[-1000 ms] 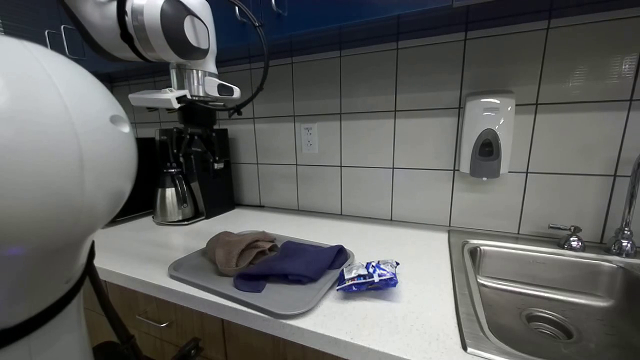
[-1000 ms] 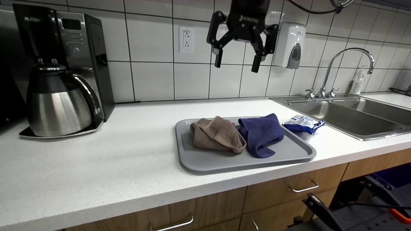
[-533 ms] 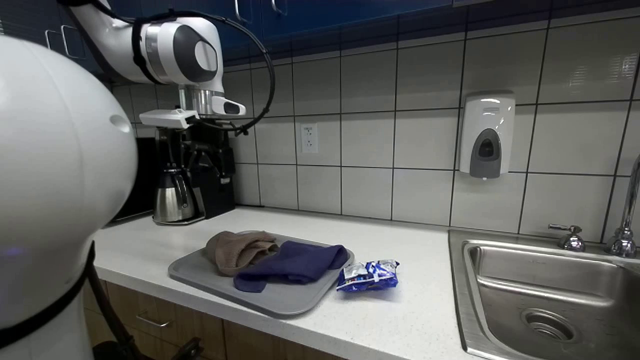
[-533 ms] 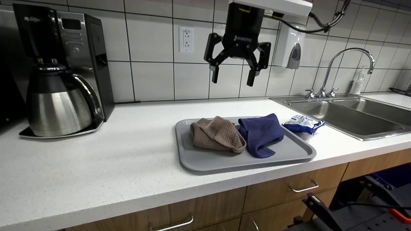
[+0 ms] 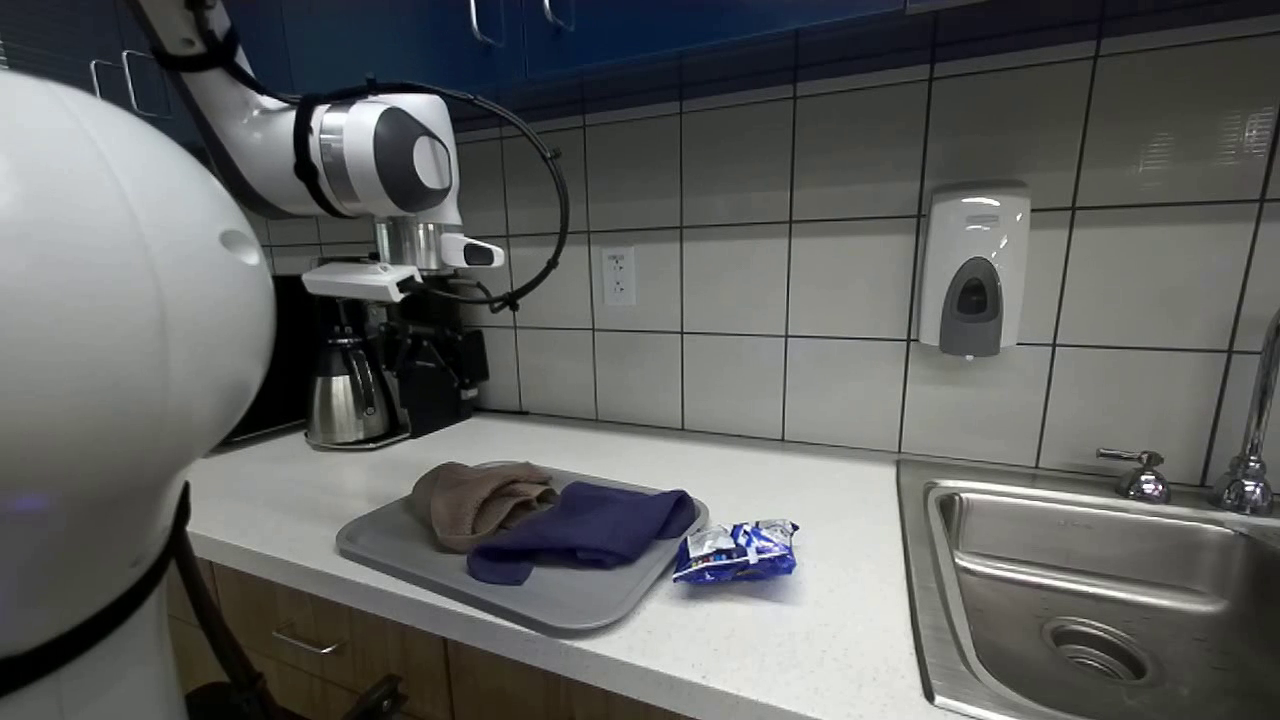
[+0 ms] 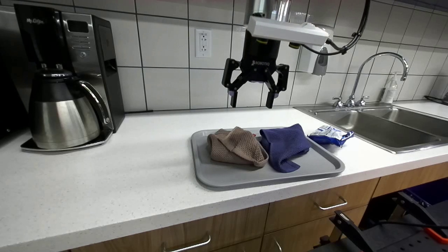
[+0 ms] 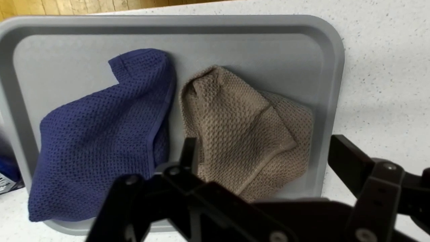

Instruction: Remove the towels from the tray

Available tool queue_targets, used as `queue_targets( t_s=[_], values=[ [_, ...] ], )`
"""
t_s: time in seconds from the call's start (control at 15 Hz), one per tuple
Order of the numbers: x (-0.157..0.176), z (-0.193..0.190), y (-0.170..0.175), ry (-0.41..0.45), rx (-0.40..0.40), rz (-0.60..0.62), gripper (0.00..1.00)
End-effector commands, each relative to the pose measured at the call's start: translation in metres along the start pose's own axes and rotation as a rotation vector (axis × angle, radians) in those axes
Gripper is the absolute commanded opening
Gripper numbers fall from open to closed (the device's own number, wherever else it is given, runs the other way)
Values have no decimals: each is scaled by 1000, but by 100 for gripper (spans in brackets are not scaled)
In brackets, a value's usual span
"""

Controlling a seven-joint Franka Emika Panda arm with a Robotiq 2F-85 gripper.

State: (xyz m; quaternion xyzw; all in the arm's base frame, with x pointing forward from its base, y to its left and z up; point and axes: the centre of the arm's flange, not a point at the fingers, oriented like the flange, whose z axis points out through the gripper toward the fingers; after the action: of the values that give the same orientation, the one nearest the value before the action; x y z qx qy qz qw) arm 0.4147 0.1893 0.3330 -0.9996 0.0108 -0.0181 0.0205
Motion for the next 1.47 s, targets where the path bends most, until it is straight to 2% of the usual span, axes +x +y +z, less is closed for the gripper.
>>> queue_targets(
  t_s=[0.0,0.4,1.4],
  values=[
    [8,23,-1,20,-14,-1,100],
    [20,57,-4,24,-14,5,100],
    [46,118,0,-32,-11,58,100]
  ],
)
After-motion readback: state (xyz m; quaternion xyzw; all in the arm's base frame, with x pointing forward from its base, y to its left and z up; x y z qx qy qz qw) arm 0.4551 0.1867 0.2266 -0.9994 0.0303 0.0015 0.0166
